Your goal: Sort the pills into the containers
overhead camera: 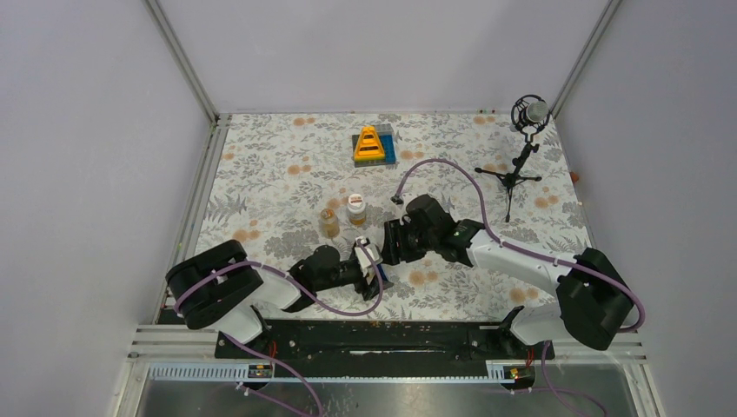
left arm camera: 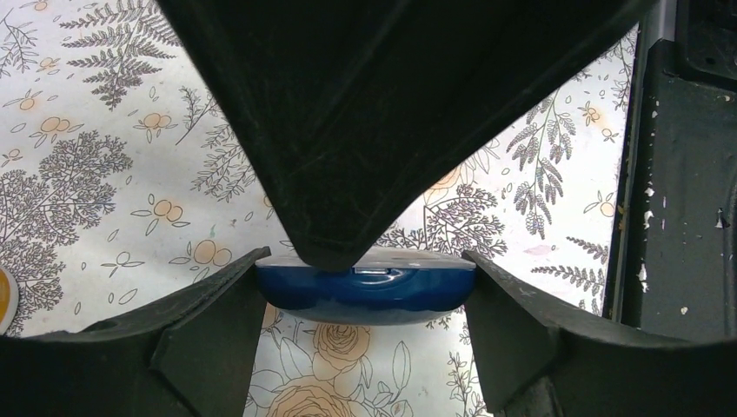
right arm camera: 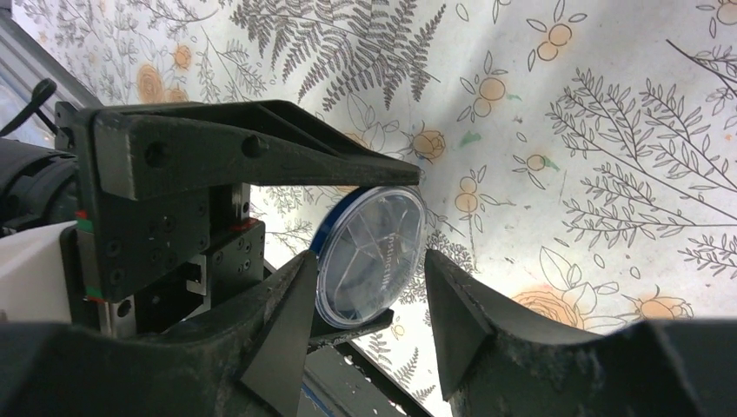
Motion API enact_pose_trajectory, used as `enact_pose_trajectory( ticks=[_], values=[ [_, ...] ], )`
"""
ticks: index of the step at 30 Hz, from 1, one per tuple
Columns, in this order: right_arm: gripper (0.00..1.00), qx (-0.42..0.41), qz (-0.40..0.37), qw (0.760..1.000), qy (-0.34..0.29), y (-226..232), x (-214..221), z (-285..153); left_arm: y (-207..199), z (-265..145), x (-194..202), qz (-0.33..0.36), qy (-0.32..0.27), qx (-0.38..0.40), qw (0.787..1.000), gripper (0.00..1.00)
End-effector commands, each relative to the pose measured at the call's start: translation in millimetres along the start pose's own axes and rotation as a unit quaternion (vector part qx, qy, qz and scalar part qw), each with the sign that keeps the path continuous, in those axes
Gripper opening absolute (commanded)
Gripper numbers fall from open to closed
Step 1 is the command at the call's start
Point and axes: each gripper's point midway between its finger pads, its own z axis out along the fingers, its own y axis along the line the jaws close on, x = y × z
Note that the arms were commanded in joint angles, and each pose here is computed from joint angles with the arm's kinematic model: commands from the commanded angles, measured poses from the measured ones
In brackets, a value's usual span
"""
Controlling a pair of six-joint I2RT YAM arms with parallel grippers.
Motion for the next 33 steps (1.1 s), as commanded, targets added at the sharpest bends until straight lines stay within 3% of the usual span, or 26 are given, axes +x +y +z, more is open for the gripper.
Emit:
enact_pose_trajectory(
  ticks=[1,17,25,33],
  values=[
    [0.56,-0.03,-0.004,0.999,-0.017,16,-10,3,3,7,-25,0.02,-0.044,-0.006,0.999,0.06],
    [0.49,-0.001,-0.017,1.0,0.026,2,15,13,3,9,-20,0.007,-0.04,-0.006,0.999,0.05],
    [0.27,0.058,-0.042,0.997,0.034,-16,22,12,3,9,-15,-0.003,-0.034,-0.008,0.999,0.01],
    [0.2,0.111,-0.074,0.99,0.049,-32,32,7,4,4,-8,-0.012,-0.041,-0.018,0.999,0.0]
  ],
)
